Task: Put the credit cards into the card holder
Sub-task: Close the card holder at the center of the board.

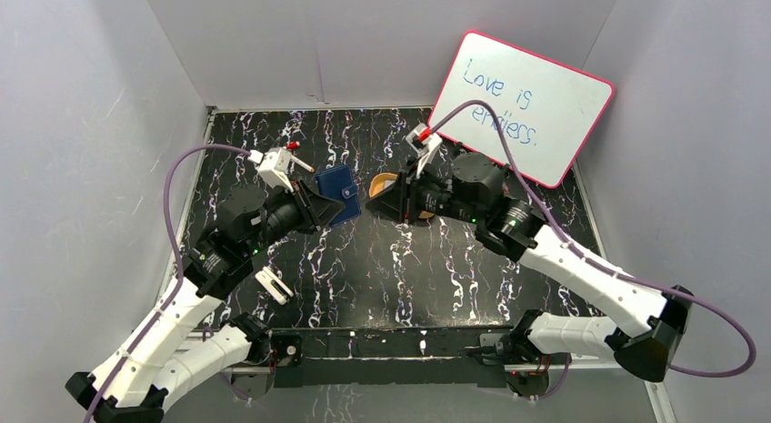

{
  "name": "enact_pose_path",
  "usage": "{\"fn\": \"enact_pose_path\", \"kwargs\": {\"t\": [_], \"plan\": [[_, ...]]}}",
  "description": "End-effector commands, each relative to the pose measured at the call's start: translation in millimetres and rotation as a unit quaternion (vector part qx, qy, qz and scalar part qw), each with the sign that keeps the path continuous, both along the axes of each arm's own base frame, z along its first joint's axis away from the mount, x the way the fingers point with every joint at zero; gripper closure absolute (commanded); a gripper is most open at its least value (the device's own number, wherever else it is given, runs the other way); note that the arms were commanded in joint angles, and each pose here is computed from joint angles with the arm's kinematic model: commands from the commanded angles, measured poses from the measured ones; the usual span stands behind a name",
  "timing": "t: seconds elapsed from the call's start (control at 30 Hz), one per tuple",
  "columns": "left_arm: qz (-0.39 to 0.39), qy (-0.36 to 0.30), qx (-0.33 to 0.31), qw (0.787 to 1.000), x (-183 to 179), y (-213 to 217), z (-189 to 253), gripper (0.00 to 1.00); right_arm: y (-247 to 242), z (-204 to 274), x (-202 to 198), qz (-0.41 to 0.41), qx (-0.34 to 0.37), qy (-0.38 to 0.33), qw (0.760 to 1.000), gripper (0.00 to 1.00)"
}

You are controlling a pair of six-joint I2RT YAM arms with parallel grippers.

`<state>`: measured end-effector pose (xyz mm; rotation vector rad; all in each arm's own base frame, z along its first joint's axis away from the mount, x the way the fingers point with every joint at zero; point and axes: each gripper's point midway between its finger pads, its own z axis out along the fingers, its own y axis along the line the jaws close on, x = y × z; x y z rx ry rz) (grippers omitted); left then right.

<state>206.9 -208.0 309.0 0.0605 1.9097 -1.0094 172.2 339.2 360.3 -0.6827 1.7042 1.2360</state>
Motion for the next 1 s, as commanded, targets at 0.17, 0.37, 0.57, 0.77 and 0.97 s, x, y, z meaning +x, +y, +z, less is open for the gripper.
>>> {"fn": "enact_pose_path", "kwargs": {"t": [0.17, 0.37, 0.57, 0.77, 0.97], "plan": [[0.053, 0.018, 0.017, 0.998, 14.9, 10.8, 5.6, 1.00, 30.0, -1.5, 25.8, -0.034, 0.038, 0.033, 0.998, 0.77], [0.052, 0.021, 0.023, 0.998, 15.4, 10.5, 1.2, 1.00, 45.9, -10.9, 43.2, -0.050, 0.025, 0.043, 0.998, 0.79], [0.048, 0.019, 0.030, 0.998, 15.5, 10.4, -0.9, 1.00, 51.9, -10.1, 55.2, -0.069, 0.034, 0.039, 0.996, 0.84], [0.046, 0.020, 0.034, 0.998, 13.9, 11.2, -4.2, 1.00, 52.2, -3.6, 57.9, -0.073, 0.041, 0.033, 0.996, 0.84], [0.039, 0.028, 0.030, 0.998, 11.5, 8.7, -7.9, 1.00, 59.4, -0.7, 49.9, -0.042, 0.043, 0.032, 0.998, 0.83]]}}
